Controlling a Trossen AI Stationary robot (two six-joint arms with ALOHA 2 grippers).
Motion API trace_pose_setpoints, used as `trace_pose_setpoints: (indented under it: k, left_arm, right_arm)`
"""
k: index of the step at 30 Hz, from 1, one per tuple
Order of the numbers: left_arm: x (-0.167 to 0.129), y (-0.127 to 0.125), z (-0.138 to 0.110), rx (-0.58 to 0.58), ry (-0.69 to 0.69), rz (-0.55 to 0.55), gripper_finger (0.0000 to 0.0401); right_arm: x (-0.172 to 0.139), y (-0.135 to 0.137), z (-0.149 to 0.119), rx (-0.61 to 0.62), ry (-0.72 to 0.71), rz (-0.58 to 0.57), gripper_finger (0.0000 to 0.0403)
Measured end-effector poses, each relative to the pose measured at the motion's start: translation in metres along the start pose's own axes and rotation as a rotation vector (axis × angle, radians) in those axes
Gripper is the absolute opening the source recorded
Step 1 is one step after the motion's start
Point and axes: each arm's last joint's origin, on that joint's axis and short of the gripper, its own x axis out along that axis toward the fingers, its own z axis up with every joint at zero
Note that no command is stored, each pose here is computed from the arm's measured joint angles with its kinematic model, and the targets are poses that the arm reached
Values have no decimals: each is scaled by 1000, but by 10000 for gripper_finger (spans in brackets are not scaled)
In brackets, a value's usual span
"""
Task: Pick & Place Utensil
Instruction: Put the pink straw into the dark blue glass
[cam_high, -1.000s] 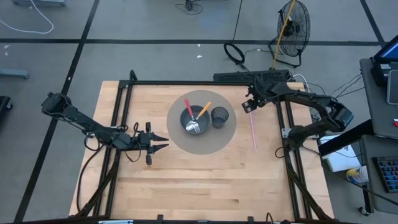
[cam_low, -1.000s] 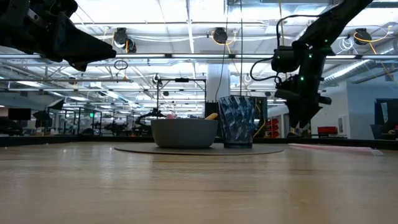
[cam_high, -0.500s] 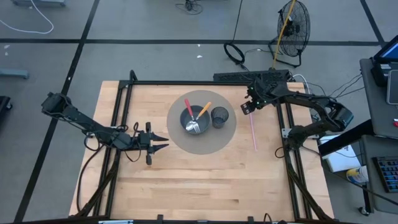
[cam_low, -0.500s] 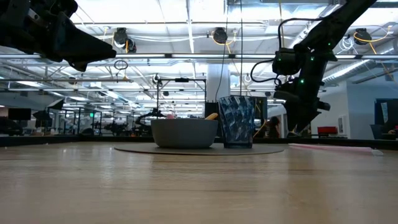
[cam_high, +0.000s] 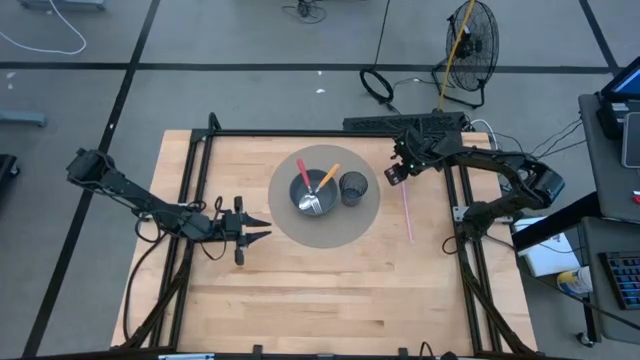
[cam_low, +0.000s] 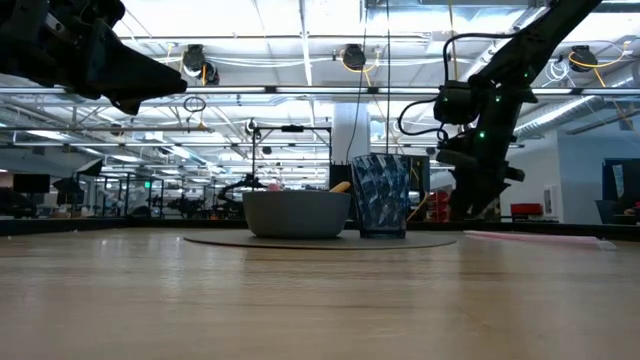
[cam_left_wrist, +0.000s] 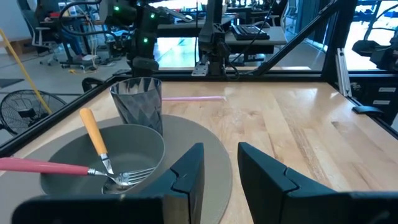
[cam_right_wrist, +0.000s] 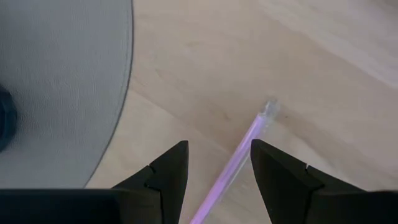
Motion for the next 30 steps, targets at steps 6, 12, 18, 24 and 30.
trace_pose_setpoints:
  k: [6,12,18,24,30]
  left_arm:
    - [0,0,0,5,-1,9,104]
    - [0,1,0,7,0,14,104]
    - [0,1,0,15,0,14,104]
    - [0,1,0,15,2,14,104]
    - [0,1,0,24,2,13,104]
  right_arm:
    - [0,0,0,-50,1,6,171]
    - [-4,1,0,-79,-4,38,171]
    - [-21,3,5,-63,-116,89,171]
    - [-42,6,9,-50,-219,212,171]
    - [-70,15,14,-68,-324,299,171]
